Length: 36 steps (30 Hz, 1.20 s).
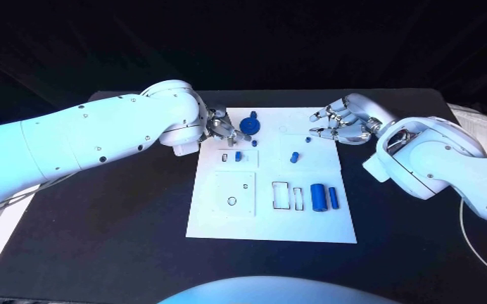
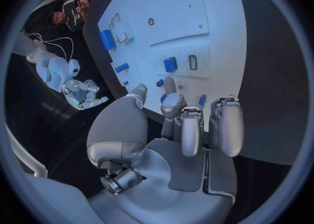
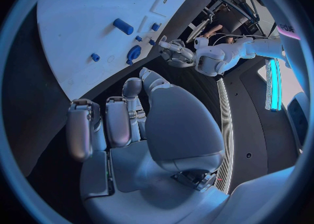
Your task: Assemble the parts on the task board
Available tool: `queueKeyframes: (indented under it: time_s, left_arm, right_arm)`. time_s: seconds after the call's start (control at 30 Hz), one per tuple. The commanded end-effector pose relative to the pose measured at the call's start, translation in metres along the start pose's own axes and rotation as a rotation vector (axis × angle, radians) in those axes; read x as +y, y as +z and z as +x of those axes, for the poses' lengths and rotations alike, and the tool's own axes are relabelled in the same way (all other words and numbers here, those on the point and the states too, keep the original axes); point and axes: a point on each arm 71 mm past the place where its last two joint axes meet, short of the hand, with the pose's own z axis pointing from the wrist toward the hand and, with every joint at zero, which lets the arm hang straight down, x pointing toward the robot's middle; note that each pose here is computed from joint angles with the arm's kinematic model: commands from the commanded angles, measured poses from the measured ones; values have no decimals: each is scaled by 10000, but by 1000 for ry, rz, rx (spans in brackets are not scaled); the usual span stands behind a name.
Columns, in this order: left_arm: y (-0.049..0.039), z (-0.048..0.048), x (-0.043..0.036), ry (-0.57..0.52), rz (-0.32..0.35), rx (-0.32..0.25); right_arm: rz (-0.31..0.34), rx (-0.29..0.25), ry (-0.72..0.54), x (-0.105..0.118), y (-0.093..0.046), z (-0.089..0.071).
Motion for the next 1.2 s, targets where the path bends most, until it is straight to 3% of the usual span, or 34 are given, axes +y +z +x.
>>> queueKeyframes:
  time_s: [0.03,0.17,0.33,0.53,0.87,1.2]
  left_arm:
    - [-17,-75,23,0,3,99]
    - [2,-256,100,-6,-18,100]
    - [120,-481,201,-21,-61,56]
    - [254,-631,294,-24,-108,49]
    - [416,-688,337,19,-158,57]
    - [473,-605,255,54,-139,104]
  right_arm:
    - [-10,11,-3,9,6,15]
    - [-8,11,-3,5,9,17]
    - [-7,12,-3,-2,14,23]
    - [-6,13,-2,-2,19,31]
    - [-6,12,-1,-2,28,36]
    - [-13,16,1,14,38,51]
